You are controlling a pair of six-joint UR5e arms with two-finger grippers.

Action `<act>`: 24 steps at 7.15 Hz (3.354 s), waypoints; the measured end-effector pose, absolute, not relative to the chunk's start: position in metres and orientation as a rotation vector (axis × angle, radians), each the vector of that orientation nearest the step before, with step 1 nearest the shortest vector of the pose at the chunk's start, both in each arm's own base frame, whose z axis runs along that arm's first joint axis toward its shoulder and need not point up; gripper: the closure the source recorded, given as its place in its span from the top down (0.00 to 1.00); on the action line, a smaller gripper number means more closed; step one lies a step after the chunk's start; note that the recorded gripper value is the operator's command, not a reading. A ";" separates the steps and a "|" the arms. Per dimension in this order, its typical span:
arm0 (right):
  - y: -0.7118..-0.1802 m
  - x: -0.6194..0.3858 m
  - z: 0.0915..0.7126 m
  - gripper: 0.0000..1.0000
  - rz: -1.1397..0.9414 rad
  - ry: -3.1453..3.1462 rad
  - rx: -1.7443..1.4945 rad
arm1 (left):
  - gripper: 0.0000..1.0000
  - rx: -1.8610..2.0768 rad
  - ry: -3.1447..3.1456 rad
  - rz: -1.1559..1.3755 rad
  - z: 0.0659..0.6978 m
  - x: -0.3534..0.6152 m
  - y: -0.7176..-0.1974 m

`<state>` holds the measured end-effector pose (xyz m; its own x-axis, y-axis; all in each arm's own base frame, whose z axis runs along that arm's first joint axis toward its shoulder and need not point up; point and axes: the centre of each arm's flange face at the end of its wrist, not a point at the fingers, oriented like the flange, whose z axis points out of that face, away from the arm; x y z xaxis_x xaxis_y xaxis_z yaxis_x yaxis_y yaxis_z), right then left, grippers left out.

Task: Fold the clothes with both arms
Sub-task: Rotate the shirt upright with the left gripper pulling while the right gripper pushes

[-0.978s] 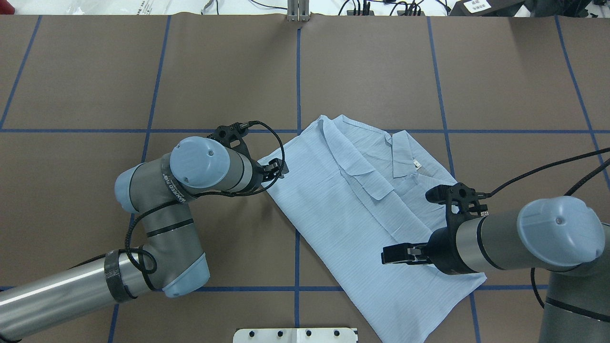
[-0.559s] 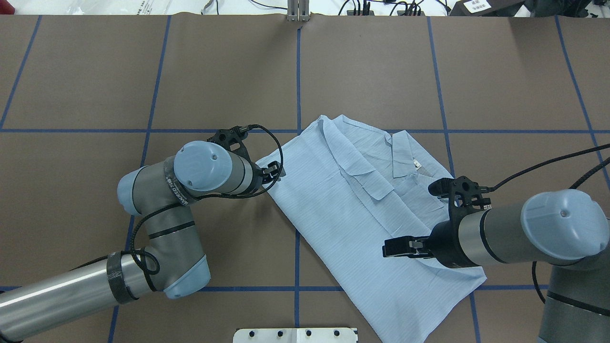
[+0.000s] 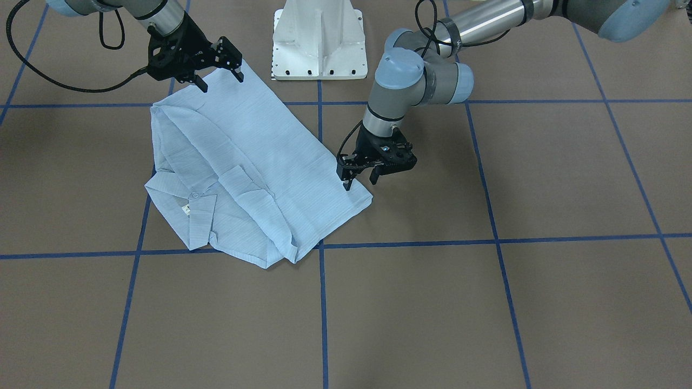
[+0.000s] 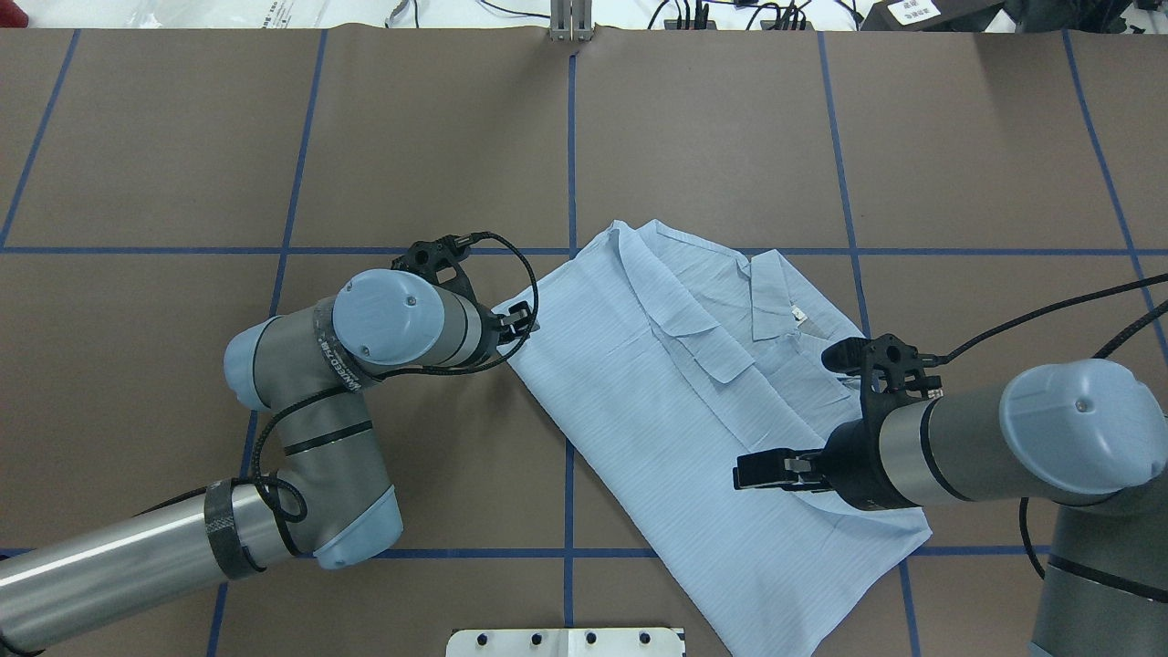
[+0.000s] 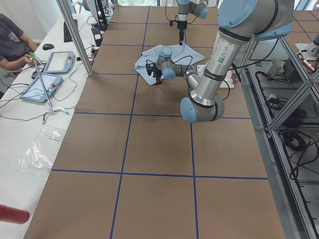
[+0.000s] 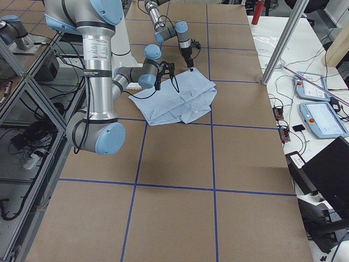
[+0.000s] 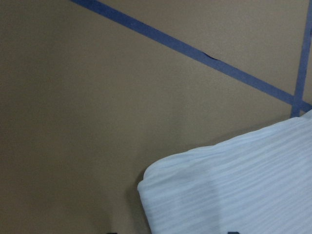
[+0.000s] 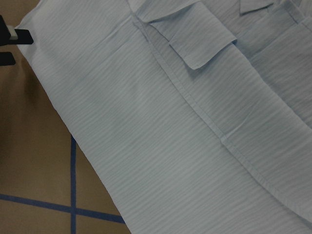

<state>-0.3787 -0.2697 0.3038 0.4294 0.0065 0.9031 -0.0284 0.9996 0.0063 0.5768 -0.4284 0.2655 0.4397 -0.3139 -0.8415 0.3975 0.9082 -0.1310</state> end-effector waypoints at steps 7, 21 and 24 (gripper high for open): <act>-0.277 -0.372 0.305 1.00 0.032 -1.127 0.011 | 0.48 0.091 1.023 -0.443 0.264 0.581 -0.430; -0.331 -0.336 0.306 1.00 0.145 -1.128 0.070 | 0.00 0.354 1.074 -0.601 0.258 0.537 -0.643; -0.335 -0.339 0.307 1.00 0.153 -1.123 0.078 | 1.00 0.429 1.083 -0.627 0.275 0.536 -0.667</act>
<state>-0.3394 -0.3351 0.3073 0.4236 0.0827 0.9021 -0.1614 0.9868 -0.0146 0.5360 -0.6672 0.2754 0.3248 -0.2590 -0.9096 0.6600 0.7509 0.0219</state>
